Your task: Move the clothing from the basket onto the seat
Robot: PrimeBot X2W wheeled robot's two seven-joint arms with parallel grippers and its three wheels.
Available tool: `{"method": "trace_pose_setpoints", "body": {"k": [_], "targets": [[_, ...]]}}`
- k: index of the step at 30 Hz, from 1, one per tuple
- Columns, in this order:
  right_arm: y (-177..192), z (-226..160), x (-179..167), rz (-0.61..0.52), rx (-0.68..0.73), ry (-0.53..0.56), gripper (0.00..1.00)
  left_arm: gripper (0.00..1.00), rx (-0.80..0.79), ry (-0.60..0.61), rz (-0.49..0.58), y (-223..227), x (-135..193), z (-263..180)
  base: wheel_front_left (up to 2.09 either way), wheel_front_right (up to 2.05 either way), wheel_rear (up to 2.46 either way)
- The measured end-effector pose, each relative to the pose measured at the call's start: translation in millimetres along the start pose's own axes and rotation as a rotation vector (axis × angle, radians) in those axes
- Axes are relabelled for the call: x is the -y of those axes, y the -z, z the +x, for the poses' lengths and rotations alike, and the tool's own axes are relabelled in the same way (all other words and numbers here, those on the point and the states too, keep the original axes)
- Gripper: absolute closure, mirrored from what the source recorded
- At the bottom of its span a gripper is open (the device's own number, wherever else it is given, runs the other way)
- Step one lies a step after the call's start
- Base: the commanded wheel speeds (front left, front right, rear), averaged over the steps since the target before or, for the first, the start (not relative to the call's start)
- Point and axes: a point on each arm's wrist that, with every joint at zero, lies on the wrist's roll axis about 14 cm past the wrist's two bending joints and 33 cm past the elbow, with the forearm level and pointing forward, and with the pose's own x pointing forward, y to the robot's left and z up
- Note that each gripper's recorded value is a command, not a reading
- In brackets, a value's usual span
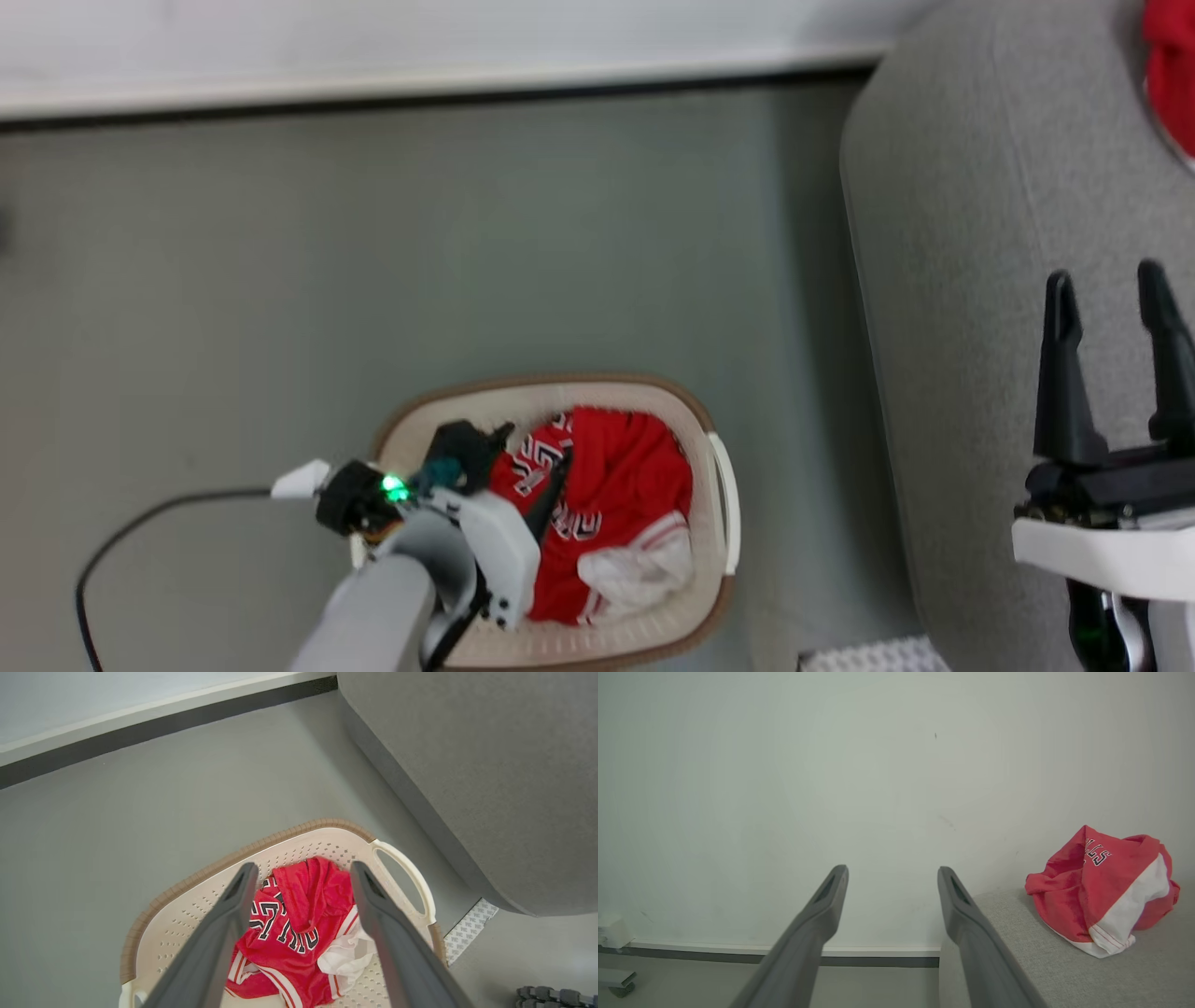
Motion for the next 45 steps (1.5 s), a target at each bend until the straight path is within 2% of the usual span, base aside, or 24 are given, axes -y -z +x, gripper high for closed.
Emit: {"method": "trace_pose_setpoints", "body": {"k": [11,17,29,43,44,45], "targets": [[53.6,39.0,9.0,-0.002,-0.060,0.009,0.00,0.00,-0.308,0.118,0.033,95.6,-8.0,67.6,0.00,0.00,0.00],[60.2,58.0,11.5,-0.034,-0.038,-0.012,0.00,0.00,-0.399,0.149,0.031,136.9,-13.1,93.8,0.00,0.00,0.00],[100.9,68.6,21.2,-0.056,-0.092,-0.020,0.00,0.00,-0.427,0.189,-0.028,183.1,-5.7,146.9,0.00,0.00,0.00],[130.4,64.2,29.5,-0.052,-0.151,-0.004,0.00,0.00,-0.500,0.205,-0.035,219.6,-4.0,155.2,0.00,0.00,0.00],[130.6,64.0,29.4,-0.052,-0.152,-0.004,0.00,0.36,-0.504,0.211,-0.037,220.6,-2.3,154.5,0.00,0.00,0.00],[130.6,63.8,29.3,-0.052,-0.153,-0.004,0.00,0.76,-0.504,0.219,-0.040,220.4,-0.1,154.2,0.00,0.00,0.00]]}}
